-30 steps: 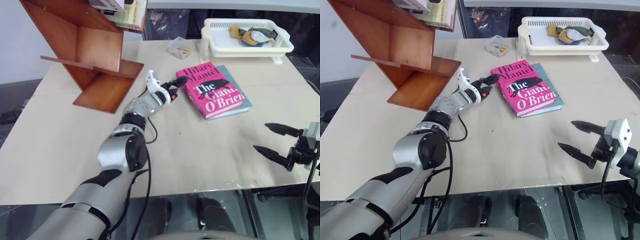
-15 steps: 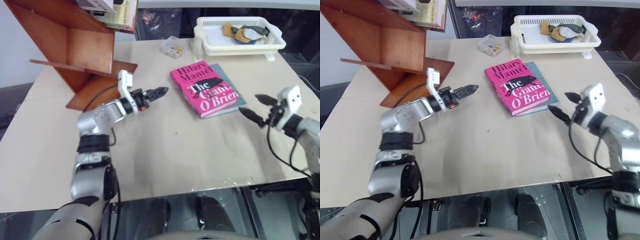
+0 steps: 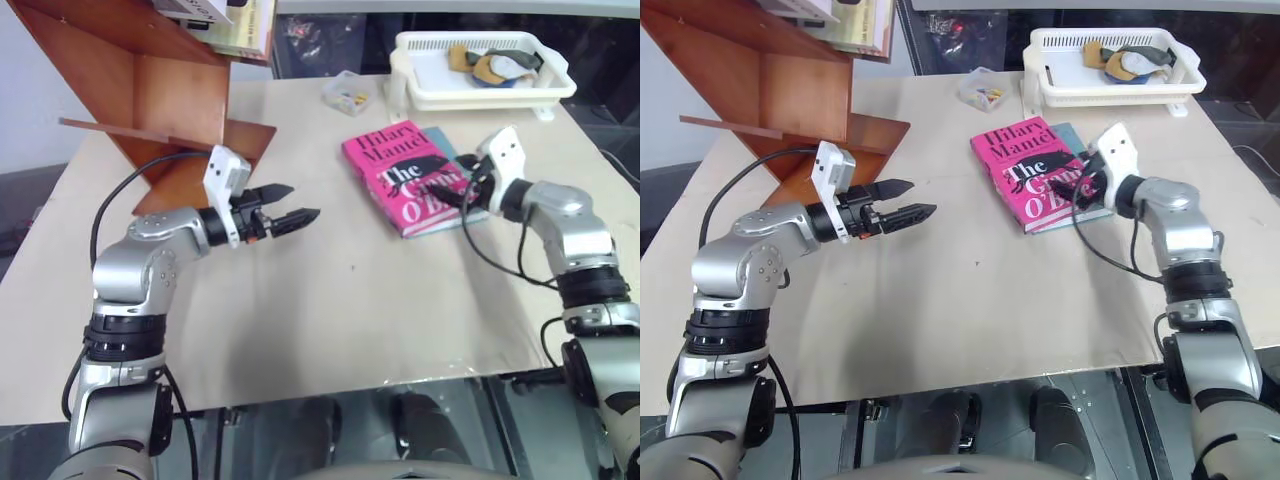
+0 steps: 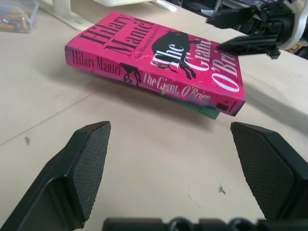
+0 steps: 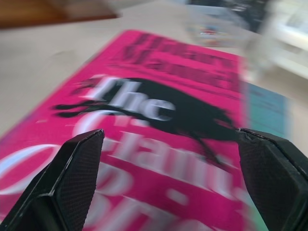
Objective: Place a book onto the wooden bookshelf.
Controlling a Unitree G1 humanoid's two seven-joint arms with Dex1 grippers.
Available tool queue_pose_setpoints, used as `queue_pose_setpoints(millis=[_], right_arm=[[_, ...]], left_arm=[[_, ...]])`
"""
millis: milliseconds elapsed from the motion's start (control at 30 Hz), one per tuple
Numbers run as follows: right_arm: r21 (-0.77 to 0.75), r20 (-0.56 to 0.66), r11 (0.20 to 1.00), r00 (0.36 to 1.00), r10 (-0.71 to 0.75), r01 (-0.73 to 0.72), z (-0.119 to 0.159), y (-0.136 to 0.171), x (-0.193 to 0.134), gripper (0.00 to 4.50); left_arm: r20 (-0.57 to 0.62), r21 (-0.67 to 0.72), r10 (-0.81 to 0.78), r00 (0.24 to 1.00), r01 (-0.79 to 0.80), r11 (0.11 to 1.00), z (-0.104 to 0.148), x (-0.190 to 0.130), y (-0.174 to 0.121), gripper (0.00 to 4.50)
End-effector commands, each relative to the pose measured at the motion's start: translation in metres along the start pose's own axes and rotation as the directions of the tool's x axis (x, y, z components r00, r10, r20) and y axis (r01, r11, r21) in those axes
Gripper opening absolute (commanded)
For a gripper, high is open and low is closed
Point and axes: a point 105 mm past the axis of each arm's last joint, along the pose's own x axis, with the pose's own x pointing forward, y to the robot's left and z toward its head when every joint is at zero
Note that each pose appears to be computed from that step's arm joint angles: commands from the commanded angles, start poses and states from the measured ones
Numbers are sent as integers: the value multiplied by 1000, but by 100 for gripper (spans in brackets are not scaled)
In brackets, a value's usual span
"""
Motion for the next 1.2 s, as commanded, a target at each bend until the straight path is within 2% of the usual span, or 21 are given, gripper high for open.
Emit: queue_pose_setpoints(millis=[33,167,300,467,567,700,900,1033,1200], right_arm=[[-68,40,996,997,65,-62,15,23,10,450],[-115,23,990,996,89,-86,14,40,18,450],[-234,-12,964,992,125,-124,14,58,19,450],[-246,-9,960,991,132,-130,20,64,17,450],[-233,-52,968,995,87,-97,10,54,15,450],[-120,-110,993,994,-28,14,-5,28,10,450],[32,-153,995,985,-85,91,-20,10,3,450],[197,-140,960,975,-173,199,-22,-12,-5,450],[321,-129,905,960,-249,278,-19,-34,-14,450]], left_arm=[[47,46,-10,999,8,999,13,-5,-7,441],[54,52,-21,998,18,998,15,-5,-9,441],[49,81,-33,998,29,996,18,-5,-10,441],[43,98,-38,998,33,995,20,-5,-8,441],[48,102,-39,998,34,994,21,-4,-8,441],[59,102,-61,996,54,993,23,-5,-11,441],[51,100,-61,997,56,993,19,-7,-12,441],[48,97,-60,997,55,994,17,-7,-12,441],[49,94,-58,997,53,994,16,-7,-12,441]])
